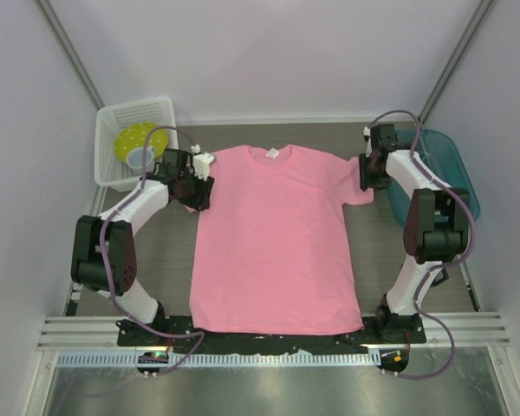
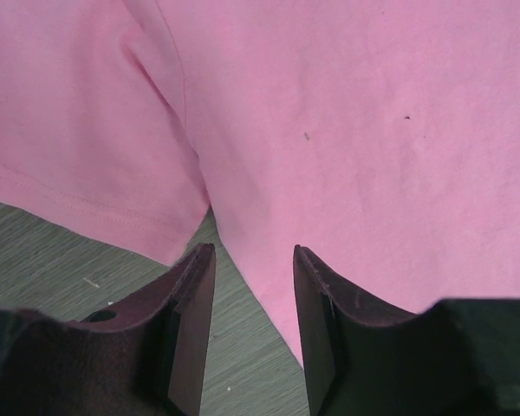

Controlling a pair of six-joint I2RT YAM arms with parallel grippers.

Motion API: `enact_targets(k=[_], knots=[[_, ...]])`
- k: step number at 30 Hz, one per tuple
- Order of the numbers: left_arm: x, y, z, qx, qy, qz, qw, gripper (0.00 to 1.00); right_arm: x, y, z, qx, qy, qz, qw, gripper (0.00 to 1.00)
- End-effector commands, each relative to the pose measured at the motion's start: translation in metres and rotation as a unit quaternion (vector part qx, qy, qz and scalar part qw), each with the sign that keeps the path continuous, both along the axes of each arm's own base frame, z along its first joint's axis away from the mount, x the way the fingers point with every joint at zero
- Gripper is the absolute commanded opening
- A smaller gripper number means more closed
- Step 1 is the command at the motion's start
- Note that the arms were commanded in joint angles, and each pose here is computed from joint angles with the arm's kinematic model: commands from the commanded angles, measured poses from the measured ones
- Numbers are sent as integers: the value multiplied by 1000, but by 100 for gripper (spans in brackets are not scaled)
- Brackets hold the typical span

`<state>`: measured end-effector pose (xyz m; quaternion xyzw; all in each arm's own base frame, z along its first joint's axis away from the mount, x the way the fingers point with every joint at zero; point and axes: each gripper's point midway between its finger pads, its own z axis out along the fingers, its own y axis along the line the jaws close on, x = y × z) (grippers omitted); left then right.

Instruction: Pin the brooch onto the clothing

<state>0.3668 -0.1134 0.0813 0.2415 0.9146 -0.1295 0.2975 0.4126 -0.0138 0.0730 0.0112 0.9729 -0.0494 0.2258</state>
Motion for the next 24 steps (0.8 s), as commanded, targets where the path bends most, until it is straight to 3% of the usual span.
enact_targets(k=[1,7,14,21,24], knots=[[30,8,14,18,-37,21,999,43,11,24,13,22,-25,42,999,37],[39,25,0,71,-25,26,997,40,14,26,-22,12,9,62,998,31],[38,47,-29,131,-6,26,991,35,11,-1,-48,-60,31,78,995,29],[13,63,-60,166,40,14,985,29,-6,-10,-53,-86,52,93,990,30],[-2,66,-65,170,57,11,984,21,-7,-13,-52,-93,53,97,990,37]])
